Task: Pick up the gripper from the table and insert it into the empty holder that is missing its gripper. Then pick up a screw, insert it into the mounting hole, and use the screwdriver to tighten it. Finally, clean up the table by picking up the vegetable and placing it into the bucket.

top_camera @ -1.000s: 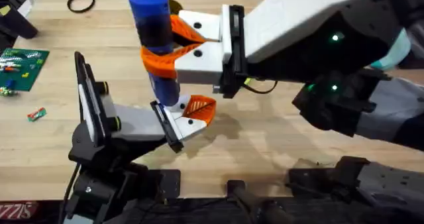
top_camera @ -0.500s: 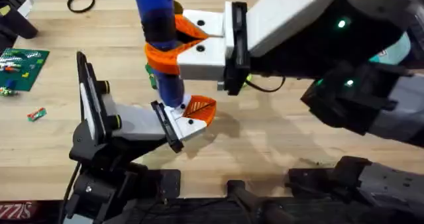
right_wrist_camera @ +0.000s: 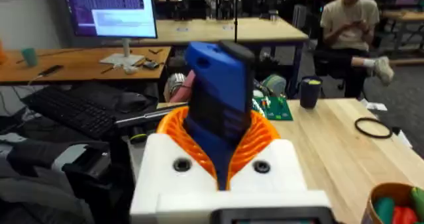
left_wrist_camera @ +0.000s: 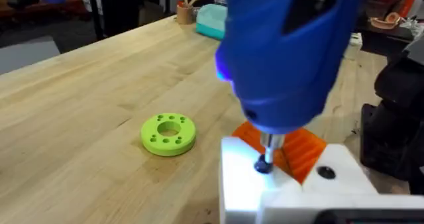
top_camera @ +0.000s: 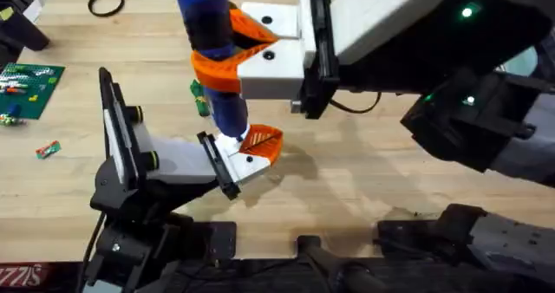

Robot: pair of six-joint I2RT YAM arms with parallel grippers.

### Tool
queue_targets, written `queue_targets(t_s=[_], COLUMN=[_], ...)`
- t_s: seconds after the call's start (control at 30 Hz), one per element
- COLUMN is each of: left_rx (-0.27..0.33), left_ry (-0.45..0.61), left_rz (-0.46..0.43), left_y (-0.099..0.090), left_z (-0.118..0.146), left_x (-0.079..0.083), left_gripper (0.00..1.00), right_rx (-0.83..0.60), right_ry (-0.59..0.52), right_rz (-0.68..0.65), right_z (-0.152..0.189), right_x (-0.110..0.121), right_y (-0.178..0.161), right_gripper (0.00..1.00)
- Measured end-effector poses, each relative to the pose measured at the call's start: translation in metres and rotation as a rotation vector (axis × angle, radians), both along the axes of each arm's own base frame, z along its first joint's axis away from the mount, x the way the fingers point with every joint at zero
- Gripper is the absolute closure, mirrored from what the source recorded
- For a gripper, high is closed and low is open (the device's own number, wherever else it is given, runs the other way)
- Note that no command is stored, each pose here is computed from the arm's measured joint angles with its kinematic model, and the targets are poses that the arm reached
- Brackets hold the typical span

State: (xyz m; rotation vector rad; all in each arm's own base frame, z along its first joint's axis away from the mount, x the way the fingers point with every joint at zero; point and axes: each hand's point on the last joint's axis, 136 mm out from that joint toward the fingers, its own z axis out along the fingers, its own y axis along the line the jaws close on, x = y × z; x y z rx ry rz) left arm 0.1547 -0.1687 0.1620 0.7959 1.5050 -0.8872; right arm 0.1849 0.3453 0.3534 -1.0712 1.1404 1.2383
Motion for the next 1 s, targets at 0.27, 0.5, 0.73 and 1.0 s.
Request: queue_targets(t_s=[0.27, 0.5, 0.73, 1.0], left_rx=[0.000, 0.000, 0.000, 0.000], left_ry=[0.000, 0.000, 0.000, 0.000], left_rz=[0.000, 0.000, 0.000, 0.000], left_y=[0.000, 0.000, 0.000, 0.000], left_z=[0.000, 0.000, 0.000, 0.000], left_x=[0.000, 0.000, 0.000, 0.000], left_gripper=[0.988, 0.988, 0.988, 0.988], right_rx=[0.014, 0.005, -0.022, -0.023], right_ry=[-0.015, -0.006, 0.007, -0.013], right_rz=[0.001, 0.001, -0.001, -0.003], right_z=[0.006, 0.003, -0.004, -0.004], right_x=[-0.002, -0.002, -0.001, -0.001], right_y=[-0.002, -0.002, -0.001, -0.001], right_gripper=[0.968, 0.968, 0.968, 0.968])
